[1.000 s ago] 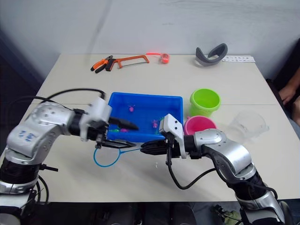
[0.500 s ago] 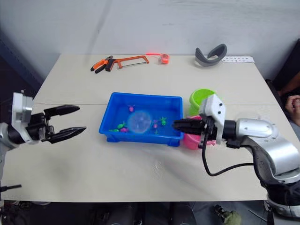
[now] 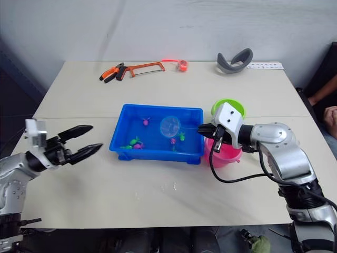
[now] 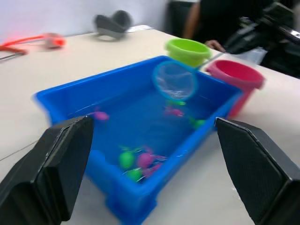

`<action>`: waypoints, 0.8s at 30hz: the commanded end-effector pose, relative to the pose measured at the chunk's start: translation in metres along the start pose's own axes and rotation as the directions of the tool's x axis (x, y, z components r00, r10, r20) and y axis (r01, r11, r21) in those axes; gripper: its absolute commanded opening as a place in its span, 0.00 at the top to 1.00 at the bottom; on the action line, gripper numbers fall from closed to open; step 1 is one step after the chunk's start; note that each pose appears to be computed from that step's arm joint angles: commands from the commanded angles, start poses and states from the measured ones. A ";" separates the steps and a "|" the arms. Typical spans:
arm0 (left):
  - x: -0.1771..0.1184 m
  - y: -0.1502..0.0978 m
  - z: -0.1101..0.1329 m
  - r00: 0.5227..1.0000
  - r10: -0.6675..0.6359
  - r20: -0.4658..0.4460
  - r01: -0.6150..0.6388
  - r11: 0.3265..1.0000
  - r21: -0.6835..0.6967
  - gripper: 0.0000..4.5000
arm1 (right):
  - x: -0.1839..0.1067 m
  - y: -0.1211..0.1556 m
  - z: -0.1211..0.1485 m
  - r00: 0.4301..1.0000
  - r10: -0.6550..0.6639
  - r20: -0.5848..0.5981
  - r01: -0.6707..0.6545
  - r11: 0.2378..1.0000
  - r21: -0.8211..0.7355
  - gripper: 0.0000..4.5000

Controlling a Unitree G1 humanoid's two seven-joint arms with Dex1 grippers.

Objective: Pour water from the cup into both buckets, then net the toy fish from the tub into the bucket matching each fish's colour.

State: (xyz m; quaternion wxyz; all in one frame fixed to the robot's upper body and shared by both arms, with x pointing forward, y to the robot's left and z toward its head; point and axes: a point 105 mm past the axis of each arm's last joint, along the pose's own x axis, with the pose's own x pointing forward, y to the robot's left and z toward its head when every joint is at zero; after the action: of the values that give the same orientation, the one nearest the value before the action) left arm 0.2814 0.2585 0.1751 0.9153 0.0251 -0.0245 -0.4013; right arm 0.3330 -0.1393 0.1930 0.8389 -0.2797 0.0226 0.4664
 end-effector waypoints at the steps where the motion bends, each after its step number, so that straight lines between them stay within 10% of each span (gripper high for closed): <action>1: -0.008 -0.004 0.010 0.999 -0.034 -0.005 0.034 0.998 0.043 0.01 | -0.004 -0.011 0.006 0.999 -0.047 -0.009 0.047 0.998 -0.048 1.00; 9: -0.014 -0.010 0.002 0.982 -0.106 -0.158 0.148 0.948 0.283 0.01 | -0.007 -0.009 -0.001 0.997 -0.053 -0.049 0.050 0.997 -0.061 1.00; 24: 0.028 -0.001 0.028 0.930 -0.295 -0.220 0.332 0.931 0.154 0.01 | -0.011 -0.004 -0.008 0.993 -0.068 -0.094 0.061 0.995 -0.077 1.00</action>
State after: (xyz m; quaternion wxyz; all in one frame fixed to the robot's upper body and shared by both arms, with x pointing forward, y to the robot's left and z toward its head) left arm 0.2980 0.2333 0.1968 0.8354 0.1410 0.0306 -0.5303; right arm 0.3332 -0.1542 0.1784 0.8416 -0.3154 0.0596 0.4343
